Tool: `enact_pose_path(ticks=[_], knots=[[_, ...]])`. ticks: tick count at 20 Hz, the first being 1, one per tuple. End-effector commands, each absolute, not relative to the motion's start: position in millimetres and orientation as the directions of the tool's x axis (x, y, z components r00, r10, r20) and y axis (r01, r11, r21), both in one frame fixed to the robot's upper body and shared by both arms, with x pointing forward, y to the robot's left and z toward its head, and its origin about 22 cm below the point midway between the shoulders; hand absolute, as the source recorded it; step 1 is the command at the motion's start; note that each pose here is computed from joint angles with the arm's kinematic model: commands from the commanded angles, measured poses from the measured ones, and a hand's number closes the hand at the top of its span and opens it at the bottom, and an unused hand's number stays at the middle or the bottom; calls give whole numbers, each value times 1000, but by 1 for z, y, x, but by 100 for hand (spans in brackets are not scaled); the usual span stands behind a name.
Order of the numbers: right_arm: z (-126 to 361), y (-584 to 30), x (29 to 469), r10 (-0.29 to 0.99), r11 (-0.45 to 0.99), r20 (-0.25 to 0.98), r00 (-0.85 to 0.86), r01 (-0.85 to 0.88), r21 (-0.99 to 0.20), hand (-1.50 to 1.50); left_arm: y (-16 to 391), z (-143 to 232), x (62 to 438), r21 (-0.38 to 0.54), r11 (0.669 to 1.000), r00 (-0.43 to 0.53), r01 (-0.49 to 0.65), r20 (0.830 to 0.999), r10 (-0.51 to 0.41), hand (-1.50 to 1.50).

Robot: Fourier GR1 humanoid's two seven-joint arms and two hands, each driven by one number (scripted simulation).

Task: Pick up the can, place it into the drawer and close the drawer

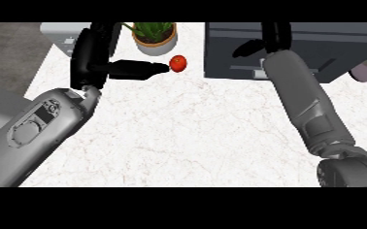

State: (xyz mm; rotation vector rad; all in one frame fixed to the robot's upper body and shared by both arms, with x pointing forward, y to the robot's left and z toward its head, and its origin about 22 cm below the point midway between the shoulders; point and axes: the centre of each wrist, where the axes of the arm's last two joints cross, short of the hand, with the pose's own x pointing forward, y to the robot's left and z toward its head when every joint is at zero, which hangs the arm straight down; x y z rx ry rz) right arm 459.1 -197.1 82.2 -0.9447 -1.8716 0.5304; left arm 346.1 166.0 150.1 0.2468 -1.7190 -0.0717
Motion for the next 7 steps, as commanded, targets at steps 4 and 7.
enact_pose_path(ticks=[4,7], knots=[[110,-180,468,504,851,799,-327,346,-395,-150,178,132,333,185,973,-121,-135,972,-202,-150],[101,-169,465,500,852,799,-333,352,-387,-150,192,149,339,182,974,-131,-135,971,-199,-150]])
